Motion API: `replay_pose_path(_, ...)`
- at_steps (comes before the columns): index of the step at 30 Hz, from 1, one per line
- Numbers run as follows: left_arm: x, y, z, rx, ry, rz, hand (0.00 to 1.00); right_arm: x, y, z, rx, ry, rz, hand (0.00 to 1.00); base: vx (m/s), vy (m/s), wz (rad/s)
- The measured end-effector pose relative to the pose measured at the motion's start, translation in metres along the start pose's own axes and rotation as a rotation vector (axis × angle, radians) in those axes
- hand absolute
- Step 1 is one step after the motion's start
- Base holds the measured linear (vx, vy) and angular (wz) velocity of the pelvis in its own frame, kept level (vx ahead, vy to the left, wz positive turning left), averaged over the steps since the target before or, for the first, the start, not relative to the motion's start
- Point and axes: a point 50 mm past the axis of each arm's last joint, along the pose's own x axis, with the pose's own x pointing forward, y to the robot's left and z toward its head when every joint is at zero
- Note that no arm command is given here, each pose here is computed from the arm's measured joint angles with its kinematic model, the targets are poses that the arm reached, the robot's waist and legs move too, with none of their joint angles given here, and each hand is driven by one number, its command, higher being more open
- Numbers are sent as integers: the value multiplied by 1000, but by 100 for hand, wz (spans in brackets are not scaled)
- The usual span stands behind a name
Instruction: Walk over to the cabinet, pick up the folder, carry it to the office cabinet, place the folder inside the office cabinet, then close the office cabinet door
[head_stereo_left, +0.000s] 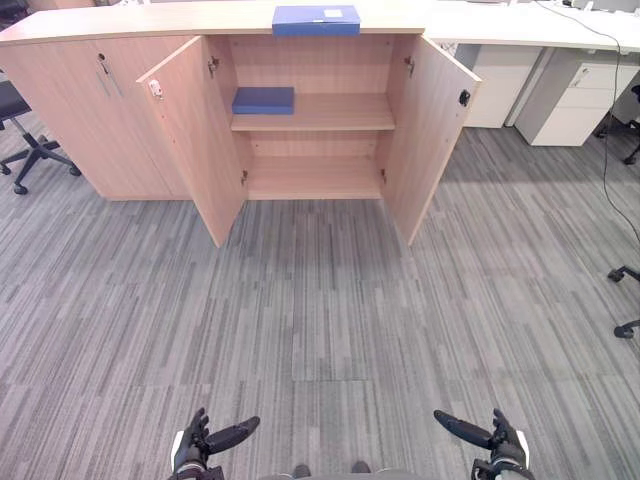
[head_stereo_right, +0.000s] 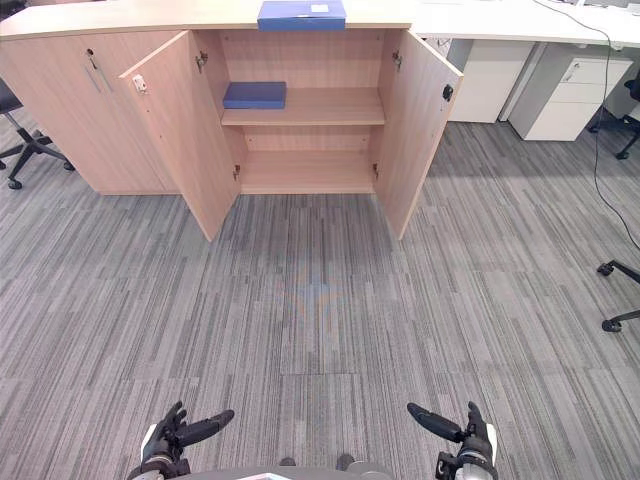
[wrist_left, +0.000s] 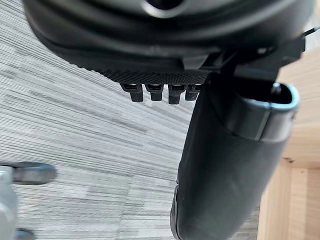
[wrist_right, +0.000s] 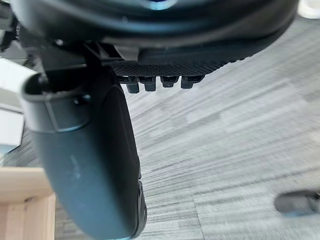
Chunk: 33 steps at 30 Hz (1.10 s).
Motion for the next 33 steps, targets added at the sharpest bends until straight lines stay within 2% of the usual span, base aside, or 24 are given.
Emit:
replay_pose_path(16,1,-6,19,-14,-82,-35,100,9,8,38,-25,-120,42,100,15,-4,-8)
replay_pose_path(28,2,-9,60,-11,-239,-30,100,8,11,42,-25,-130,21,100,189,41,2)
replay_pose_path(33,11,-24,92,-31,-320,-52,100,9,10,47,-53,-146,25,100,514,-84,67)
